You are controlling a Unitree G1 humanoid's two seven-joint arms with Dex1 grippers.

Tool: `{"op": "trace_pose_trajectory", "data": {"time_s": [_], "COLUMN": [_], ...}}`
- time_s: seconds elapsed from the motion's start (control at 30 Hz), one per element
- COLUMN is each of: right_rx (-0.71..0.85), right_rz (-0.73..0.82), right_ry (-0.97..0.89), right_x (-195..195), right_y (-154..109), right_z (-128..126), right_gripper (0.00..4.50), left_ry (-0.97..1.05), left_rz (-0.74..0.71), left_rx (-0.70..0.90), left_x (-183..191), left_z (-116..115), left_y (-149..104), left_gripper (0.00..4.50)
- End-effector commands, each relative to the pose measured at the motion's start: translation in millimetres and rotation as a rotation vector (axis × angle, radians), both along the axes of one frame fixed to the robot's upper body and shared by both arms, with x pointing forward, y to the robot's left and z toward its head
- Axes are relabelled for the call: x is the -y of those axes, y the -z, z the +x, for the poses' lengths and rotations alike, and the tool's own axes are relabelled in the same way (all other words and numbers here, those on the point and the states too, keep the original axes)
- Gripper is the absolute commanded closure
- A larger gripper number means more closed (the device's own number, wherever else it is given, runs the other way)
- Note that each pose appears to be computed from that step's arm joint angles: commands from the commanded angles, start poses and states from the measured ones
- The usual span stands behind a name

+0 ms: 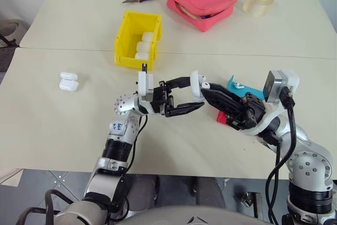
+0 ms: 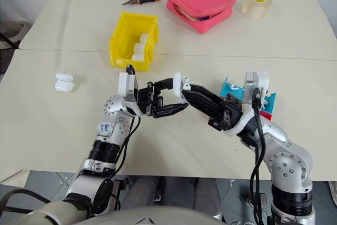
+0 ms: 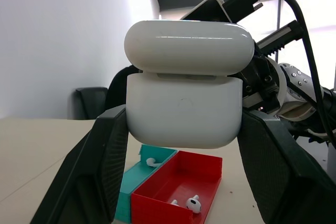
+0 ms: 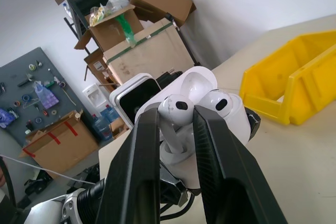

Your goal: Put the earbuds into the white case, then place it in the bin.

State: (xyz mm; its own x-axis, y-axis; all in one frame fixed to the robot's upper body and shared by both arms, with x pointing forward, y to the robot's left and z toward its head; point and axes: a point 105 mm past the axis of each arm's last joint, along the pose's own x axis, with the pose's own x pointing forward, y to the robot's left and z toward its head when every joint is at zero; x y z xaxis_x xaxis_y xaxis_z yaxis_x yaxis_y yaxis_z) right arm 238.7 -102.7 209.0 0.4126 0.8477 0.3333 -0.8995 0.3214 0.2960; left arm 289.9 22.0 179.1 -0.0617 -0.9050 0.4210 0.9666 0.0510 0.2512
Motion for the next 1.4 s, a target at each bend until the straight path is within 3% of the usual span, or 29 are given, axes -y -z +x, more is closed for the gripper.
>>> {"op": "trace_pose_trajectory", "data": {"time_s": [0.03,0.13,0.5,0.53,0.67,0.77,0.9,1.13,1.4], "right_rx": [-0.01,-0.011,0.07,0.077,0.066,0.052,0.097,0.201,0.21], "right_rz": [-0.041,-0.052,-0.063,-0.074,-0.147,-0.229,-0.382,-0.508,-0.559], "right_ry": [0.006,0.006,0.009,0.023,0.087,0.124,0.151,0.062,-0.048], "right_x": [-0.6,-2.2,0.6,4.1,28.3,47.0,56.3,27.5,-10.9], "right_y": [8.1,8.7,-8.8,-8.8,-1.7,6.0,13.3,7.3,13.4], "right_z": [2.8,4.5,8.7,9.3,10.1,7.7,10.1,17.4,24.6], "right_gripper": [3.97,3.97,0.23,0.06,0.06,0.7,2.06,4.49,4.49], "left_ry": [-0.001,-0.003,-0.011,-0.015,-0.05,-0.111,-0.18,-0.131,-0.114], "left_rz": [-0.05,-0.055,-0.061,-0.058,-0.014,0.106,0.373,0.598,0.552], "left_rx": [0.05,0.052,0.056,0.055,0.052,0.055,0.137,0.183,0.178], "left_x": [1.6,2.2,1.5,0.5,-9.8,-22.4,-33.4,-30.6,-6.4], "left_z": [-2.0,-1.6,-1.5,-1.4,1.8,9.1,16.8,14.0,11.0], "left_y": [-13.9,-15.2,-15.1,-14.3,-9.3,1.8,24.7,38.4,30.4], "left_gripper": [1.74,1.74,1.74,1.74,1.74,1.74,1.74,1.74,1.74]}}
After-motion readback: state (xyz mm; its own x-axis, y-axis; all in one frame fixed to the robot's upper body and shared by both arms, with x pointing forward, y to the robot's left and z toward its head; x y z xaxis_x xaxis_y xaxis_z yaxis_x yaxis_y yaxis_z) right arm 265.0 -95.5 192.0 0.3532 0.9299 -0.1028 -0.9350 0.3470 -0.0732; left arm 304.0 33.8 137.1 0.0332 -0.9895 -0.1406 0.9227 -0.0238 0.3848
